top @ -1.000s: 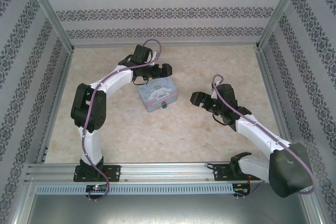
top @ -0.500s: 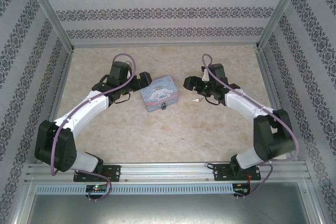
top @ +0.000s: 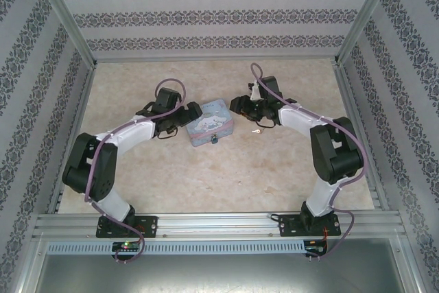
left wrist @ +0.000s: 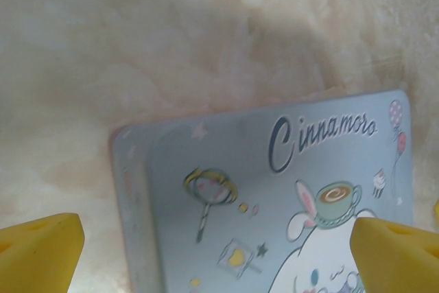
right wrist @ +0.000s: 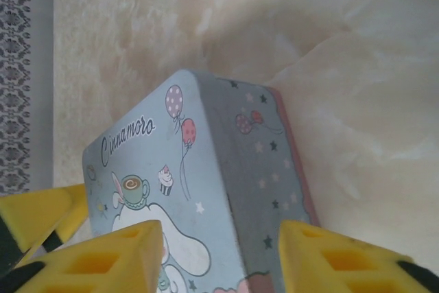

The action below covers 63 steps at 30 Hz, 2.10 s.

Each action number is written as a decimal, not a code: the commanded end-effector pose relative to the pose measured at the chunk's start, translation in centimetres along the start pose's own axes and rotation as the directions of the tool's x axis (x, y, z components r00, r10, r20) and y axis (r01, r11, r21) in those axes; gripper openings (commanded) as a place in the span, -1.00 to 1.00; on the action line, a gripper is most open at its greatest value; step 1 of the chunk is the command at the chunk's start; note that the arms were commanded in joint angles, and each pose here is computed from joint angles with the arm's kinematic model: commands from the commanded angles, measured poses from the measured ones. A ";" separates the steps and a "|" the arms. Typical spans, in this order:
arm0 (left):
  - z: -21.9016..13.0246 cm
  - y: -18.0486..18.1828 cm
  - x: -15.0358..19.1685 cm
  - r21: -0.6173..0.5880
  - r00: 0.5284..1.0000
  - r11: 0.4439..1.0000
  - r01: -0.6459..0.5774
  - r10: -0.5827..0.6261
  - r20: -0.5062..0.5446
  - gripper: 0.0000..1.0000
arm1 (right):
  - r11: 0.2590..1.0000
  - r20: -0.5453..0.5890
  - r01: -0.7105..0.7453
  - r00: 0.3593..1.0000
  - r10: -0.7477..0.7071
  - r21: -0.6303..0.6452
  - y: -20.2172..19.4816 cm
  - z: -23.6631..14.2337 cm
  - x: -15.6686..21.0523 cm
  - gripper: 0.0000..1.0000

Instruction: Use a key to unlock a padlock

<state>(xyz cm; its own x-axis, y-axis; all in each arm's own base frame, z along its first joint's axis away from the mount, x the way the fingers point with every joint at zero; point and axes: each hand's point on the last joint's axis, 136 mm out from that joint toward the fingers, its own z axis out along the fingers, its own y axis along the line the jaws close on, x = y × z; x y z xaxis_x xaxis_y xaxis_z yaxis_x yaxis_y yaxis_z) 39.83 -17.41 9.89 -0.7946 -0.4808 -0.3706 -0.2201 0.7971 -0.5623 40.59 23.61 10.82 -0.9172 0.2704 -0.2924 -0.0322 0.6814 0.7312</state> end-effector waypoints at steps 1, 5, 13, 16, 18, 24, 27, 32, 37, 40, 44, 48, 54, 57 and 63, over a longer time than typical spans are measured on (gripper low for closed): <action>0.2 -3.1 -1.5 0.088 1.000 0.996 -0.008 0.006 0.027 0.99 | 0.998 -0.015 0.013 1.000 -0.014 -0.057 1.9 0.6 0.2 -0.11; 1.1 -3.5 -1.4 0.100 1.000 0.995 -0.015 0.015 0.004 0.99 | 0.998 -0.027 0.012 1.000 -0.013 -0.055 1.9 1.0 1.5 -0.21; 2.0 -4.7 -0.2 0.130 0.998 0.991 -0.039 0.046 -0.048 0.99 | 0.999 -0.038 0.007 0.999 -0.009 -0.043 1.5 0.9 4.6 -0.27; 2.0 -4.8 0.5 0.130 0.996 0.990 -0.055 0.063 -0.059 0.99 | 0.999 -0.035 0.011 0.999 -0.012 -0.033 1.3 0.7 5.8 -0.27; 2.0 -4.7 0.9 0.128 0.996 0.990 -0.060 0.069 -0.065 0.99 | 0.999 -0.032 0.013 0.999 -0.014 -0.031 1.3 0.3 6.5 -0.27; 1.7 -4.0 1.7 0.128 0.996 0.990 -0.055 0.063 -0.064 0.99 | 1.000 -0.004 0.020 1.000 -0.020 -0.020 1.4 -0.9 7.1 -0.20; 1.4 -3.7 1.6 0.116 0.997 0.992 -0.056 0.062 -0.049 0.99 | 0.999 0.028 0.028 0.999 -0.027 -0.028 2.0 -1.8 5.9 -0.01; -0.1 -3.7 -0.1 0.053 0.994 0.992 -0.111 0.111 0.008 0.99 | 0.998 0.100 0.032 0.995 -0.027 -0.047 2.8 -5.2 3.2 0.08; -2.3 -3.8 -1.9 0.011 0.985 0.988 -0.153 0.152 0.083 0.99 | 0.999 0.127 0.001 0.992 -0.008 0.054 0.4 -7.3 2.2 0.09; -3.2 -3.8 -2.0 0.005 0.982 0.986 -0.167 0.166 0.092 0.99 | 0.984 0.119 0.032 0.991 -0.053 0.172 -1.6 -8.0 2.0 0.11; -4.2 -3.2 -1.3 -0.003 0.981 0.984 -0.176 0.176 0.082 0.99 | 0.930 0.062 0.138 0.984 -0.169 0.340 -4.4 -8.6 1.3 0.18; -5.6 -2.1 -1.0 -0.029 0.982 0.988 -0.154 0.156 0.104 0.99 | 0.910 0.012 0.165 0.983 -0.183 0.381 -6.3 -7.5 0.3 0.19; -6.7 -1.9 -0.5 -0.020 0.988 0.993 -0.119 0.120 0.101 0.99 | 0.925 -0.017 0.122 0.992 -0.124 0.361 -7.9 -4.6 -1.4 0.18; -6.6 -2.3 -0.1 0.010 0.990 0.993 -0.115 0.114 0.081 0.99 | 0.932 -0.030 0.107 0.994 -0.103 0.347 -8.3 -3.3 -1.9 0.17; -6.5 -2.8 0.4 0.040 0.992 0.993 -0.113 0.110 0.057 0.99 | 0.928 -0.067 0.070 0.997 -0.049 0.365 -10.1 -1.5 -1.3 0.14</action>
<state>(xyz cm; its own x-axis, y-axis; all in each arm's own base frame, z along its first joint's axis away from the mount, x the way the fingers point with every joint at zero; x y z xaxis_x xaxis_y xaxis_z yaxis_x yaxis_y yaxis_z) 37.43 -17.33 16.55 -0.7613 -0.4102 -0.5021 -0.0971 0.8379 -0.5372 41.34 15.16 5.12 -0.9330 0.1910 -0.3050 0.0464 0.9042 0.4245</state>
